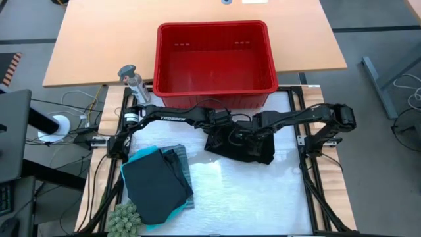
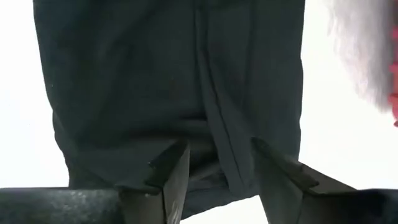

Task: Fold Laundry from Bin
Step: Fold the black boxer from the red organizer bin

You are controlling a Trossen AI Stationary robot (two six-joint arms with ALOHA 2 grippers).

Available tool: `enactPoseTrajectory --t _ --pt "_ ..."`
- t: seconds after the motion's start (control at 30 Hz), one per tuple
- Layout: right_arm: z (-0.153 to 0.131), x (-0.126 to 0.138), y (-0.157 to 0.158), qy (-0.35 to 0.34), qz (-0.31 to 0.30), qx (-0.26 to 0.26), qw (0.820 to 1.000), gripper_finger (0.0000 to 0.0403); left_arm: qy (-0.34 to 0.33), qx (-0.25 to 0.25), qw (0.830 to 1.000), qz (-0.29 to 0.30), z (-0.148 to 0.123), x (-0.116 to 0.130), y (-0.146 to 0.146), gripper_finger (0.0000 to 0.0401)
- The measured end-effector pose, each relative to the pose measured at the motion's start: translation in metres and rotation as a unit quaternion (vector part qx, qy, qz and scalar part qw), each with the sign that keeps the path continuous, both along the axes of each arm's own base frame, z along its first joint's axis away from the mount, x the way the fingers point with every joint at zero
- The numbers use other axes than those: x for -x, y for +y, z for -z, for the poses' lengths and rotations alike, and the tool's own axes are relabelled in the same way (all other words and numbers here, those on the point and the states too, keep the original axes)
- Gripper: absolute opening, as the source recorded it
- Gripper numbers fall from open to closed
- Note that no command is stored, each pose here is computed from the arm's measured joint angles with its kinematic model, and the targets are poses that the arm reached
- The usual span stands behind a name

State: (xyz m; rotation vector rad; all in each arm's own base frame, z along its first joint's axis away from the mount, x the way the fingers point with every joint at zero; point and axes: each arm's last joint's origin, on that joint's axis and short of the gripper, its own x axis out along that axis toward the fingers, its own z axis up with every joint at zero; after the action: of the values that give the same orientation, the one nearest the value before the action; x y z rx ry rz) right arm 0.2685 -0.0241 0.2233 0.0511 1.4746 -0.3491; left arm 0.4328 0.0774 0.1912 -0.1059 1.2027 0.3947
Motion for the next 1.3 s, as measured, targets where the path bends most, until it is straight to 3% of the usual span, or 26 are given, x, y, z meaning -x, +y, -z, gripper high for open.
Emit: enactPoseTrajectory --t 0.17,0.63,0.7,0.83,0.9,1.17,1.3 --pt "0.001 -0.006 0.006 -0.02 -0.025 0.001 0.999 0.0208 0.002 -0.004 1.0 0.002 0.0 0.0 0.001 0.0264" --pt "-0.003 -0.023 0.006 -0.094 -0.089 0.025 0.991 0.0232 0.032 -0.032 0.999 0.017 -0.001 0.006 0.011 0.0266" --pt "-0.003 -0.024 0.004 -0.095 -0.104 0.03 0.99 0.0232 0.028 -0.015 0.999 0.017 -0.003 0.007 0.011 0.0266" --pt "-0.002 -0.023 -0.001 -0.089 -0.147 0.013 0.985 0.0225 -0.027 0.09 0.994 0.062 -0.015 0.005 -0.001 0.0266" --pt "0.004 -0.021 0.0 -0.08 -0.181 0.017 0.98 0.0222 -0.055 0.12 0.987 0.091 -0.019 0.0 -0.008 0.0266" --pt "0.04 -0.014 0.008 -0.096 -0.204 0.029 0.974 0.0231 -0.068 0.052 0.992 0.091 -0.012 -0.004 -0.013 0.0265" --pt "0.054 -0.004 0.0 -0.075 -0.192 0.031 0.978 0.0232 -0.046 0.05 0.993 0.097 0.001 0.003 -0.012 0.0265"
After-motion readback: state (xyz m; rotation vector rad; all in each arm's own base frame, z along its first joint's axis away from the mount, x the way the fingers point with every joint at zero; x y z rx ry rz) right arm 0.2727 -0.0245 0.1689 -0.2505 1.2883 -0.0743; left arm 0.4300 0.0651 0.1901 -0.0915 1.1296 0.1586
